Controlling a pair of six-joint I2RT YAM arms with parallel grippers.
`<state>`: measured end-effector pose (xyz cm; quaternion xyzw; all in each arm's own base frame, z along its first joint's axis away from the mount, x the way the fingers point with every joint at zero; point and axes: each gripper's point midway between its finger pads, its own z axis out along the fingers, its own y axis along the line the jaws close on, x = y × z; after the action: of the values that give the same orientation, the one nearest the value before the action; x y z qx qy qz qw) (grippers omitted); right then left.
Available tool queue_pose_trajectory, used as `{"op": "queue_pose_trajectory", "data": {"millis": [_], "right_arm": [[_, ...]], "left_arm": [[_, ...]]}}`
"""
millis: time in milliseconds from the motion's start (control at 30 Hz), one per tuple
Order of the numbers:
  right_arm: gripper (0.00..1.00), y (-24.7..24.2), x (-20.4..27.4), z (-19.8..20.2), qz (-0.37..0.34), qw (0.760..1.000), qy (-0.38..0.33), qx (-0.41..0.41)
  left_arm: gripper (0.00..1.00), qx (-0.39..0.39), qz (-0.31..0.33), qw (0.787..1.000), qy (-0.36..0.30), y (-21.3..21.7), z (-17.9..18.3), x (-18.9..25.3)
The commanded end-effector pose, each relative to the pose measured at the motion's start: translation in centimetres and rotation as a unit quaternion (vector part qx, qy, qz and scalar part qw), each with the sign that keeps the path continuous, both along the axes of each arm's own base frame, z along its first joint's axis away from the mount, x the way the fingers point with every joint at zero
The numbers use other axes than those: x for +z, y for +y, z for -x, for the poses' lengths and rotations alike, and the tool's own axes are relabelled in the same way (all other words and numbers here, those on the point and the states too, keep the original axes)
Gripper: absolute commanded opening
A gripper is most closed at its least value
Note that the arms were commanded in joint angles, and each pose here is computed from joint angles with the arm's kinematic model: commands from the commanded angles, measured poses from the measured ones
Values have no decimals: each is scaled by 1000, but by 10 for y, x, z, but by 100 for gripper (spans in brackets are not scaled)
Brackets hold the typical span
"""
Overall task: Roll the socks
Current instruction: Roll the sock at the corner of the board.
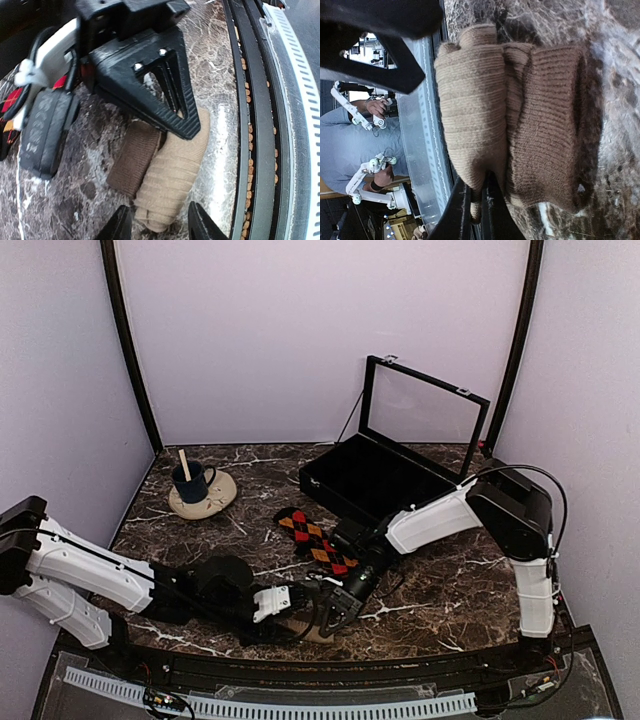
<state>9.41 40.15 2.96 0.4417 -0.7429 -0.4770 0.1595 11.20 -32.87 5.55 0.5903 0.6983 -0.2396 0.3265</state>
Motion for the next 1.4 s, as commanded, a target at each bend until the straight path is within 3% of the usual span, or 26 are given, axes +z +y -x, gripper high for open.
{"op": "queue_pose_trajectory", "data": {"millis": [0,967,1100,1233,1367], "right_arm": [[0,-16,-21,5,61,998,20,-4],[0,-23,-25,11,68,997,37,14],[0,-25,-27,9,69,997,36,13],[0,-26,-28,7,72,997,33,11],[0,-27,-30,4,78,997,28,7]], "left_arm": [[41,-29,-15,999,-34,-12,3,1],[41,-97,-109,985,-95,-27,8,-38],[33,-100,-123,984,-79,-22,12,-46],[8,-102,-136,984,-56,-20,17,-52],[2,-102,-140,984,-39,-20,21,-53]]}}
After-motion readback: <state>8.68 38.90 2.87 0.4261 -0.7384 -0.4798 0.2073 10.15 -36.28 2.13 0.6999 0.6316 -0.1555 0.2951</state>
